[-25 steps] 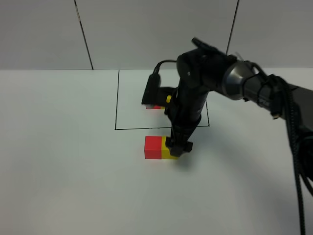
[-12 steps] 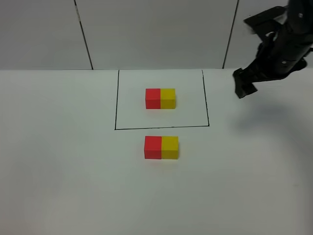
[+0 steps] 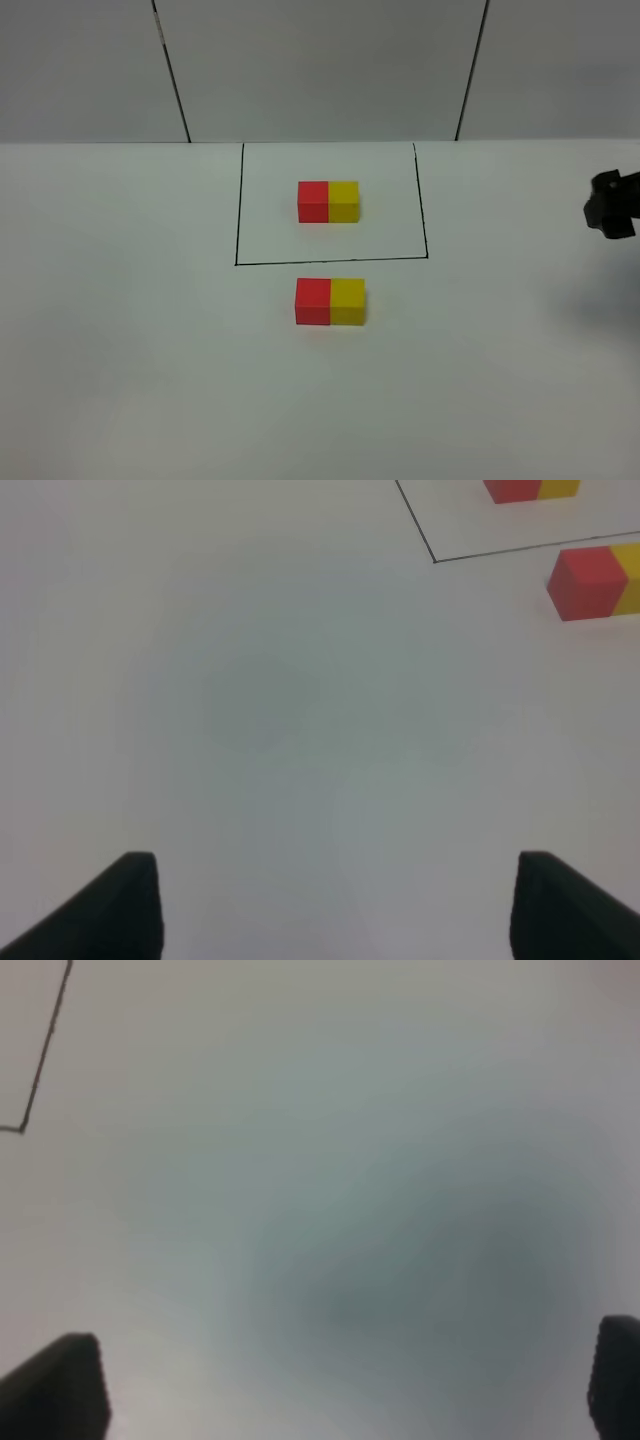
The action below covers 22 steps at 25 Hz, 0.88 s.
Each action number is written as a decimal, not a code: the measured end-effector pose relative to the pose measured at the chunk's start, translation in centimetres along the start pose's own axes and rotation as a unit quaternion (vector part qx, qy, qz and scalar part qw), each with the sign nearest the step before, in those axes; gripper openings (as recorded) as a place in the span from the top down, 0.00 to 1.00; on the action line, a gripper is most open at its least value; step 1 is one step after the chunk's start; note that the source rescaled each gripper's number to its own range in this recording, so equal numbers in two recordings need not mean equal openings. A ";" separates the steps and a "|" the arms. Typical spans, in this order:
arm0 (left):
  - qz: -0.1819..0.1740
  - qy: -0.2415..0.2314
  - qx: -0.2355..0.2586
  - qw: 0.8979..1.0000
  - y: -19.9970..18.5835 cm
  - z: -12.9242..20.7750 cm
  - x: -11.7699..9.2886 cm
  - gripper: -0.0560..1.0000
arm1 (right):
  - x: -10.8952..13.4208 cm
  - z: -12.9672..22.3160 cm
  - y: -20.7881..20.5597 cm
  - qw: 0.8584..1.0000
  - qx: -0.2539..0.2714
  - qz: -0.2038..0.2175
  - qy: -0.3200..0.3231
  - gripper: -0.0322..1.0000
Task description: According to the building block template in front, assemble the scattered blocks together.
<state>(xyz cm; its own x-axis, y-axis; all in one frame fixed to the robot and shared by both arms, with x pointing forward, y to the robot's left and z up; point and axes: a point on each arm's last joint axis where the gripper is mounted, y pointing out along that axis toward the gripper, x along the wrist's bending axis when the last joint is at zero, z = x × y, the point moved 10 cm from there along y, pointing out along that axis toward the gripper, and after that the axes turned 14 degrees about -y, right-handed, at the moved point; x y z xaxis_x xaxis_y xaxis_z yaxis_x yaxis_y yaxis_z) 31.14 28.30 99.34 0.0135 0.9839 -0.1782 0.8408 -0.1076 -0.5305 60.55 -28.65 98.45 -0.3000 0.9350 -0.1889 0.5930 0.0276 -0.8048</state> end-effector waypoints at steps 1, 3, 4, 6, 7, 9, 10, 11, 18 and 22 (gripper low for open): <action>0.000 0.000 0.000 1.000 0.0 0.0 0.0 0.37 | 0.1 0.7 -0.9 1.000 -0.005 0.003 0.006 0.00; 0.000 0.000 0.000 1.000 0.0 0.0 0.0 0.37 | 0.4 2.2 -2.7 1.000 -0.014 0.010 0.018 0.00; 0.000 0.000 0.000 1.000 0.0 0.0 0.0 0.37 | 0.7 3.1 -3.2 1.000 -0.013 0.010 0.023 0.00; 0.000 0.000 0.000 1.000 0.0 0.0 0.0 0.37 | 1.2 4.6 -4.7 0.999 -0.023 0.013 0.034 0.00; 0.000 0.000 0.000 1.000 0.0 0.0 0.0 0.37 | 1.5 5.4 -5.4 0.999 -0.025 0.014 0.039 0.00; 0.000 0.000 0.000 1.000 0.0 0.0 0.0 0.37 | 2.0 6.8 -6.8 0.998 -0.030 0.017 0.043 0.00; 0.000 0.000 0.000 1.000 0.0 0.0 0.0 0.37 | 2.2 7.6 -7.7 0.998 -0.033 0.020 0.043 0.00; 0.000 0.000 0.000 1.000 0.0 0.0 0.0 0.37 | 2.5 8.4 -8.3 0.998 -0.034 0.021 0.046 0.00; 0.000 0.000 0.000 1.000 0.0 0.0 0.0 0.37 | 3.9 13.4 -13.5 0.995 -0.069 0.046 0.052 0.00; 0.000 0.000 0.000 1.000 0.0 0.0 0.0 0.37 | 4.8 15.8 -15.4 0.993 -0.093 0.054 0.054 0.00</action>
<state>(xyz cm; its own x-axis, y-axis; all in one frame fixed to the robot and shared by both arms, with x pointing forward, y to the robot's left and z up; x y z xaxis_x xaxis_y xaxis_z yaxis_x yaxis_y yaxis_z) 31.14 28.30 99.34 0.0135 0.9839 -0.1782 0.8408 -0.1076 -0.5305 38.15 -30.21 101.05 -0.1515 0.9684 -0.1979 0.7480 -0.0186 -0.6634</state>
